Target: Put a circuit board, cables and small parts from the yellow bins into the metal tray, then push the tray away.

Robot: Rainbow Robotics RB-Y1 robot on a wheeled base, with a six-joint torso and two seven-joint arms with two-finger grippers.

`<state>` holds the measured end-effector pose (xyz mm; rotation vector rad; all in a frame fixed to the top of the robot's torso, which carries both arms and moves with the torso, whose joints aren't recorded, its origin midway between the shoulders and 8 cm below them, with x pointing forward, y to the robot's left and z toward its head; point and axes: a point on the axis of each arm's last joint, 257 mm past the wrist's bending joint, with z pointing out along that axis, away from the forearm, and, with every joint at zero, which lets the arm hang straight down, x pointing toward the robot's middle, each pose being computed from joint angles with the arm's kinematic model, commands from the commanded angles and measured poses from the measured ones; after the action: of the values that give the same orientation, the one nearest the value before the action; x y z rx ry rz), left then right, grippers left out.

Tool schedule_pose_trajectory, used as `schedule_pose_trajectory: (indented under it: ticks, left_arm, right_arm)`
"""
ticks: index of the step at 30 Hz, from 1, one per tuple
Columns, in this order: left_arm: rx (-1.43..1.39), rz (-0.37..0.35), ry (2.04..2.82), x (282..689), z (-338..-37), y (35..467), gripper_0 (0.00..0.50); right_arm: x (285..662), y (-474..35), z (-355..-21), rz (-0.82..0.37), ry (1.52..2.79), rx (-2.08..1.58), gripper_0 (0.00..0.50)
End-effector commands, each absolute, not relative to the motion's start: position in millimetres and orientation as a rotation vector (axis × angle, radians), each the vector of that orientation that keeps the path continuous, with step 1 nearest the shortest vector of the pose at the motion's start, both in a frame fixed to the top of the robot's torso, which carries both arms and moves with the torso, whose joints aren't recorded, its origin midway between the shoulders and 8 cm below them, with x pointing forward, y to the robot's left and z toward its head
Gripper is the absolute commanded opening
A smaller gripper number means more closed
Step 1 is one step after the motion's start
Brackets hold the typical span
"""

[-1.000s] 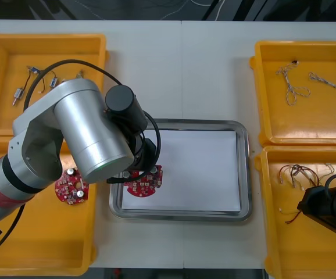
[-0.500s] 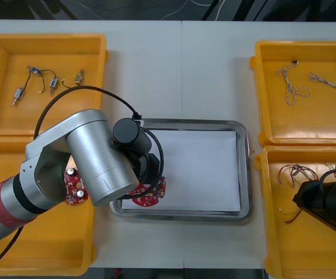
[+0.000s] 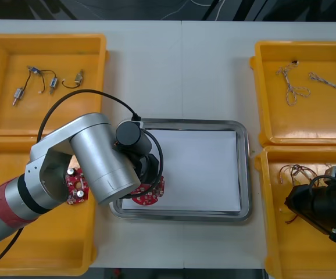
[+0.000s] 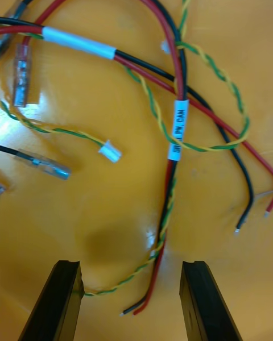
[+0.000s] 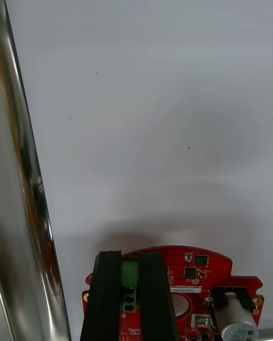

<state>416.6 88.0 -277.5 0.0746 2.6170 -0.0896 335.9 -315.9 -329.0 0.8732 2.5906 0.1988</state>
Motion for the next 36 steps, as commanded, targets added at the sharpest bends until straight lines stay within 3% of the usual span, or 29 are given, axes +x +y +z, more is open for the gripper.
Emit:
schedule_pose_trajectory:
  ticks: [1,9,10,11,14,15,16,18,36]
  left_arm:
    - [-0.011,-0.103,2.617,413.7,-282.3,94.5,0.0]
    - [-0.022,-0.102,2.624,412.1,-284.3,95.6,0.001]
    - [-0.025,-0.103,2.623,412.5,-283.9,95.7,0.029]
    - [-0.032,-0.103,2.623,412.7,-284.0,96.5,0.137]
    - [-0.039,-0.101,2.625,412.4,-284.6,97.7,0.329]
    - [-0.041,-0.102,2.625,412.4,-284.6,97.7,0.359]
    - [-0.042,-0.104,2.624,412.2,-284.3,97.3,0.432]
    - [-0.046,-0.104,2.622,413.0,-283.7,97.7,0.5]
    - [-0.092,-0.141,2.596,419.7,-265.1,99.2,0.5]
  right_arm:
    - [331.1,-299.3,-336.9,0.258,2.566,0.95,0.5]
    - [323.2,-296.1,-345.8,0.268,2.569,0.964,0.5]
    - [321.9,-295.9,-346.9,0.268,2.57,0.967,0.5]
    - [319.9,-295.8,-348.4,0.267,2.575,0.969,0.5]
    - [317.1,-295.9,-350.4,0.264,2.58,0.973,0.5]
    - [317.1,-295.9,-350.4,0.264,2.58,0.973,0.5]
    - [316.1,-296.5,-351.3,0.26,2.582,0.972,0.5]
    - [315.0,-295.1,-352.5,0.263,2.584,0.974,0.5]
    - [320.2,-299.4,-362.3,0.27,2.564,1.006,0.5]
